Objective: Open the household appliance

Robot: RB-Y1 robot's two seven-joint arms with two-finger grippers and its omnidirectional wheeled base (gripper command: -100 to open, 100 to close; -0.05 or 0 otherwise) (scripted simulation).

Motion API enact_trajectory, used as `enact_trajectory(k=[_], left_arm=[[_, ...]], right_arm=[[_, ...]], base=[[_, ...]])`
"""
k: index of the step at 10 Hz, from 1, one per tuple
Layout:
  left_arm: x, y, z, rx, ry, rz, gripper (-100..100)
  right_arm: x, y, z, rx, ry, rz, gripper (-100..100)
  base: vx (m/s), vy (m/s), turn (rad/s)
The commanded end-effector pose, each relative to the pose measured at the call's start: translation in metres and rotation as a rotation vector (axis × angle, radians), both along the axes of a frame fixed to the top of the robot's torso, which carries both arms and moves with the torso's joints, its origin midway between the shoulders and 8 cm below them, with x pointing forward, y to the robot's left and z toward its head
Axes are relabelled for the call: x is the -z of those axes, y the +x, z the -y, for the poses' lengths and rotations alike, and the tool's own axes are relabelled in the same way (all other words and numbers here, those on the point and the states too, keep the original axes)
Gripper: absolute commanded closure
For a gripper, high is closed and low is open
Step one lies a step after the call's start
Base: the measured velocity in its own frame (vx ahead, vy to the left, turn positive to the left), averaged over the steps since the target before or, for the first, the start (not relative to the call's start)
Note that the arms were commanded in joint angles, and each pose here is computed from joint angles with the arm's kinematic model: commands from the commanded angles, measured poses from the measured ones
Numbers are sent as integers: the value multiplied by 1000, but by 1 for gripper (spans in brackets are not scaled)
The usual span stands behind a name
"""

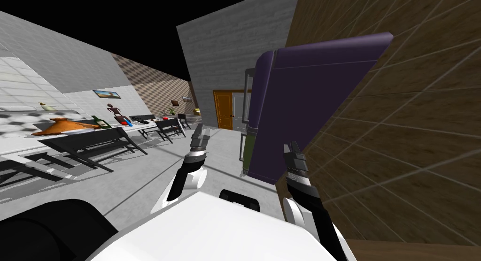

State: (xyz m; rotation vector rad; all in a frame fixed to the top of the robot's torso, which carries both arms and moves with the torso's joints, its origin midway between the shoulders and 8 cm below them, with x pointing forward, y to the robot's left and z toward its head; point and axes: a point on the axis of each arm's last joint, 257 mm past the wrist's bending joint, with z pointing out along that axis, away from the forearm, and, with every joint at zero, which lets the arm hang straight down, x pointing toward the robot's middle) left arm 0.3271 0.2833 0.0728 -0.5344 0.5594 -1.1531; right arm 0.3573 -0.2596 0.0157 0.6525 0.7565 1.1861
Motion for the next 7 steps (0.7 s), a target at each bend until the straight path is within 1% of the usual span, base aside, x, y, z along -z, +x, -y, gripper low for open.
enact_trajectory(k=[1, 3, 4, 7], left_arm=[[0, 0, 0, 0, 0, 0, 0], [0, 0, 0, 0, 0, 0, 0], [0, 0, 0, 0, 0, 0, 0], [0, 0, 0, 0, 0, -1, 0]], right_arm=[[0, 0, 0, 0, 0, 0, 0], [0, 0, 0, 0, 0, 0, 0], [3, 1, -5, 3, -70, -14, -100], [8, 3, -11, 29, -200, -34, -100]], base=[[0, 0, 0], [0, 0, 0], [34, 17, -52], [64, 65, -56]])
